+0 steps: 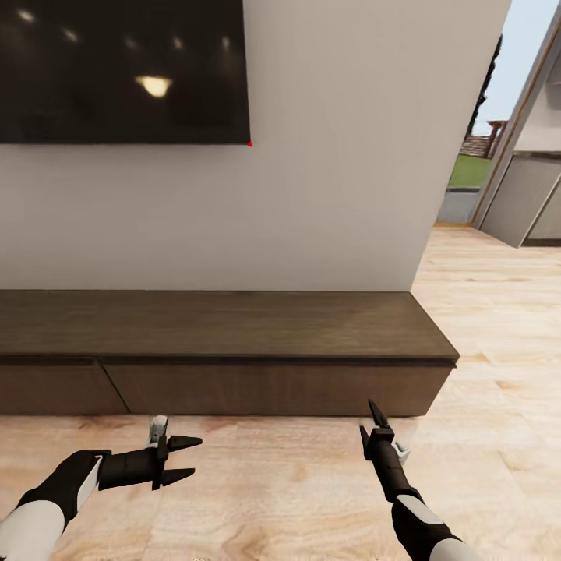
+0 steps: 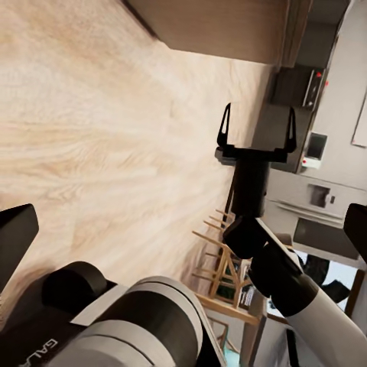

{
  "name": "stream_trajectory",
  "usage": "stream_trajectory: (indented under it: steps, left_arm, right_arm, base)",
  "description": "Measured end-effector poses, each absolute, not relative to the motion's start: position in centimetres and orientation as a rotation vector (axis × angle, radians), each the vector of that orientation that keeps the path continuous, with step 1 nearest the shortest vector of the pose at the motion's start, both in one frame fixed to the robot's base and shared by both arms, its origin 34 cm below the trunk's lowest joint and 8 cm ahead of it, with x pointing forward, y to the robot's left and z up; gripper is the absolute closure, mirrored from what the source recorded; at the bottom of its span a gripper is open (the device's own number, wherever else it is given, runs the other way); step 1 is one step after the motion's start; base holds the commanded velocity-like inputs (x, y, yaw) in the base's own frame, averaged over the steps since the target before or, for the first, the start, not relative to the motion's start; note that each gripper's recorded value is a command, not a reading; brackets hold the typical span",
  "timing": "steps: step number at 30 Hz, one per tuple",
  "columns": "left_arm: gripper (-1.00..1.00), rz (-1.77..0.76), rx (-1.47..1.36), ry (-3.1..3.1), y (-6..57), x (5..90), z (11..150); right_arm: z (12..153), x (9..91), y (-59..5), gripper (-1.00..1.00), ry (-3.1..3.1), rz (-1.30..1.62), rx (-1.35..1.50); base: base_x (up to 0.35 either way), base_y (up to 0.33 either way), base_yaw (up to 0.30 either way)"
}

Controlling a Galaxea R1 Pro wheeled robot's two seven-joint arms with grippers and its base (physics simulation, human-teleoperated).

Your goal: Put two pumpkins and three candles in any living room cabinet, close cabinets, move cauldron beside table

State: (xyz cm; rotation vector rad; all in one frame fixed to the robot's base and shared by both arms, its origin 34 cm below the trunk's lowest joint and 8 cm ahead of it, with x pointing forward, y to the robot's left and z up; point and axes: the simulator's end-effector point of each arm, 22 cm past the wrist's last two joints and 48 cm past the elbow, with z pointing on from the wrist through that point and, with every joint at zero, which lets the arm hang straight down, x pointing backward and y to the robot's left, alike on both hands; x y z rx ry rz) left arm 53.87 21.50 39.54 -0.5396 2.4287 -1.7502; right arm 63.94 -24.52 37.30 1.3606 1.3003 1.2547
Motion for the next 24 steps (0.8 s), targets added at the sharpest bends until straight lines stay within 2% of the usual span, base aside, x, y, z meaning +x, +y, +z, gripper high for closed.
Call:
stream_trajectory:
  steps: [24]
  left_arm:
    - [-1.0,-1.754,-0.574,2.451,21.6,53.5,38.0]
  right_arm:
    - [35.3,63.4,-26.5,-1.0,1.281,1.138,1.387]
  base:
    - [0.011,0.0,0.0]
